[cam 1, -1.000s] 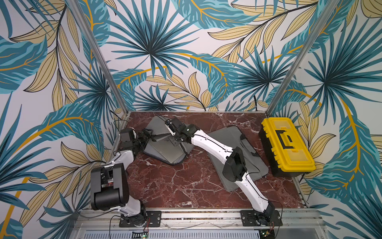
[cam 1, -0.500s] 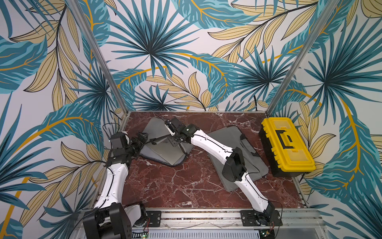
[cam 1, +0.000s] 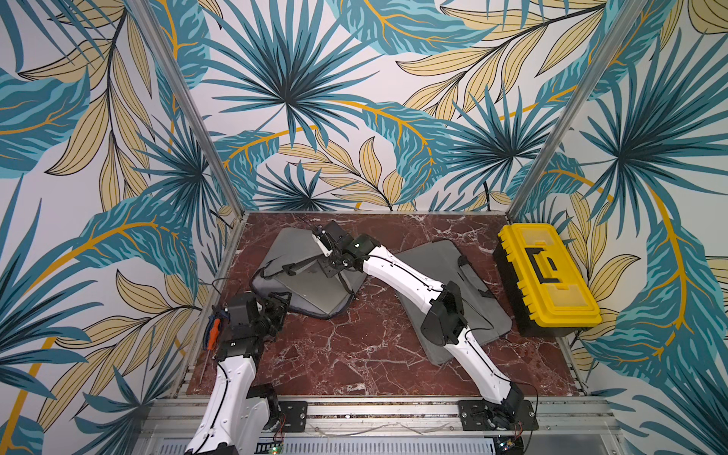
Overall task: Open the zippered laptop bag and take out the laptop
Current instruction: Adjust the zippered laptop bag at the center of the board, then take out the laptop from the zippered laptop bag.
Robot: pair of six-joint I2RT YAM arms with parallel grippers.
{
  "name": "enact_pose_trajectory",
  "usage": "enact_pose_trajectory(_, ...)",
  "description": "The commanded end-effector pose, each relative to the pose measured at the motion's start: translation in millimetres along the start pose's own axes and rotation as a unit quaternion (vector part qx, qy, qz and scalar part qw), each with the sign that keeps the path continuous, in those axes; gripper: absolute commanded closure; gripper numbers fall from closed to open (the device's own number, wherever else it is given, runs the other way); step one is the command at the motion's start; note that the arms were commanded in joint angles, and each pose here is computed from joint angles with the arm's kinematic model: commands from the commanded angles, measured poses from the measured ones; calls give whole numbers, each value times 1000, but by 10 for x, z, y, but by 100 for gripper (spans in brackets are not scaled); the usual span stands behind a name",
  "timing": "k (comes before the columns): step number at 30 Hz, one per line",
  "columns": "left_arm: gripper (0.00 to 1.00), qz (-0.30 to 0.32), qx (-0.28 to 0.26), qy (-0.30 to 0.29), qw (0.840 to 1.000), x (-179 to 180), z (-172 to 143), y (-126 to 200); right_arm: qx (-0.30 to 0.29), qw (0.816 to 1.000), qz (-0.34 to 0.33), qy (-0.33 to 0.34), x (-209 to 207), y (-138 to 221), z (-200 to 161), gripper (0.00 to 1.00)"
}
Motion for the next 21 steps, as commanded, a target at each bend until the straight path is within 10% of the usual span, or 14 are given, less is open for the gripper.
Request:
enact_pose_trajectory(1,41,-39,-37,20,998,-6,43,-76,-74,996,44,-24,160,252,387,100)
enact_pose_trajectory(21,45,-86,-62,-14,994,-127,327,-680,-70,995,63,-28,217,259,379,100)
Point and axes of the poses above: each gripper's point midway between its finger pads, its own y axis back along the fingers, its own x axis along the line the jaws close on, z = x × y, the point moved 3 cm from there along y, back along the fingers, and after that the axes turned 1 degree about -y, right-handed, at the moved point
